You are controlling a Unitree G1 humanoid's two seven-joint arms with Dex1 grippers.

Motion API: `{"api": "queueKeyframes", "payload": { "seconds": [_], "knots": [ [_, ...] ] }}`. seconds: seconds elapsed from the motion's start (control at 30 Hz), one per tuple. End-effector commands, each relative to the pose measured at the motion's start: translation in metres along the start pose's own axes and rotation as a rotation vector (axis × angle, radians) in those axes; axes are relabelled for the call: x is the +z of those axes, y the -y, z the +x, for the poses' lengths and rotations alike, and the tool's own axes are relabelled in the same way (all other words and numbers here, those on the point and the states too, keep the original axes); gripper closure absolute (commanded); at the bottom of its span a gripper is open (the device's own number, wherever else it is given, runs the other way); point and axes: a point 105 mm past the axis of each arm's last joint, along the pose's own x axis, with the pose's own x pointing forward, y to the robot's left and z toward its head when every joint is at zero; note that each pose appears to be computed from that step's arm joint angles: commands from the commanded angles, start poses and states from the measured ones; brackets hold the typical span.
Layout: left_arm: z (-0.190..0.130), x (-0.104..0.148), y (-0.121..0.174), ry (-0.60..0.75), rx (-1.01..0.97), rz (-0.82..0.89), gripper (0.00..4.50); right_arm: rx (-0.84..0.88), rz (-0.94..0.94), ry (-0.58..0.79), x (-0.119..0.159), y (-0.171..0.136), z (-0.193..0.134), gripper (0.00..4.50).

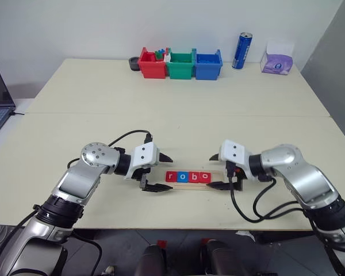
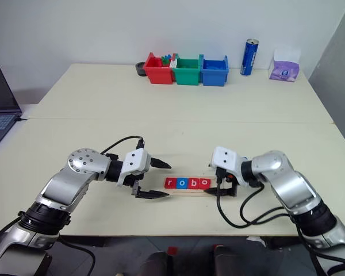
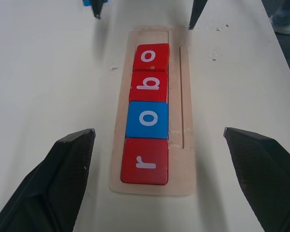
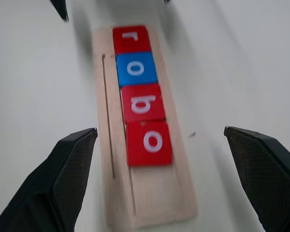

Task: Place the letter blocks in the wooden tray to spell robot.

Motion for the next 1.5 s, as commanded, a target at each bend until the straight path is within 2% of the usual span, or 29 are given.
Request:
{"api": "queueKeyframes", "payload": {
  "seconds": [0.03, 0.23, 0.63, 0.97, 1.13, 1.27, 1.33, 1.5],
  "knots": [
    [-0.006, 0.009, -0.005, 0.016, 0.028, 0.040, 0.00, -0.069, -0.063, 0.005, 0.005, -0.001, -0.002, 0.02],
    [-0.004, 0.009, -0.006, 0.022, 0.025, 0.042, 0.00, -0.146, -0.062, 0.019, 0.003, 0.002, 0.006, 0.02],
    [-0.004, 0.007, -0.006, 0.022, 0.025, 0.043, 0.00, -0.196, -0.062, 0.008, -0.001, 0.010, 0.013, 0.02],
    [-0.004, 0.010, -0.006, 0.025, 0.023, 0.047, 0.00, -0.207, -0.043, 0.040, 0.006, 0.014, 0.013, 0.02],
    [-0.004, 0.010, -0.006, 0.027, 0.023, 0.046, 0.00, -0.192, -0.013, 0.069, 0.013, 0.009, -0.001, 0.02],
    [-0.004, 0.011, -0.006, 0.039, 0.028, 0.035, 0.00, -0.224, 0.082, 0.108, 0.011, 0.008, -0.023, 0.02],
    [-0.003, 0.012, -0.006, 0.047, 0.032, 0.030, 0.00, -0.275, 0.150, 0.128, 0.005, 0.012, -0.033, 0.02],
    [0.002, 0.017, -0.007, 0.080, 0.044, 0.015, 0.00, -0.493, 0.323, 0.116, -0.029, 0.017, -0.055, 0.02]
  ]
}}
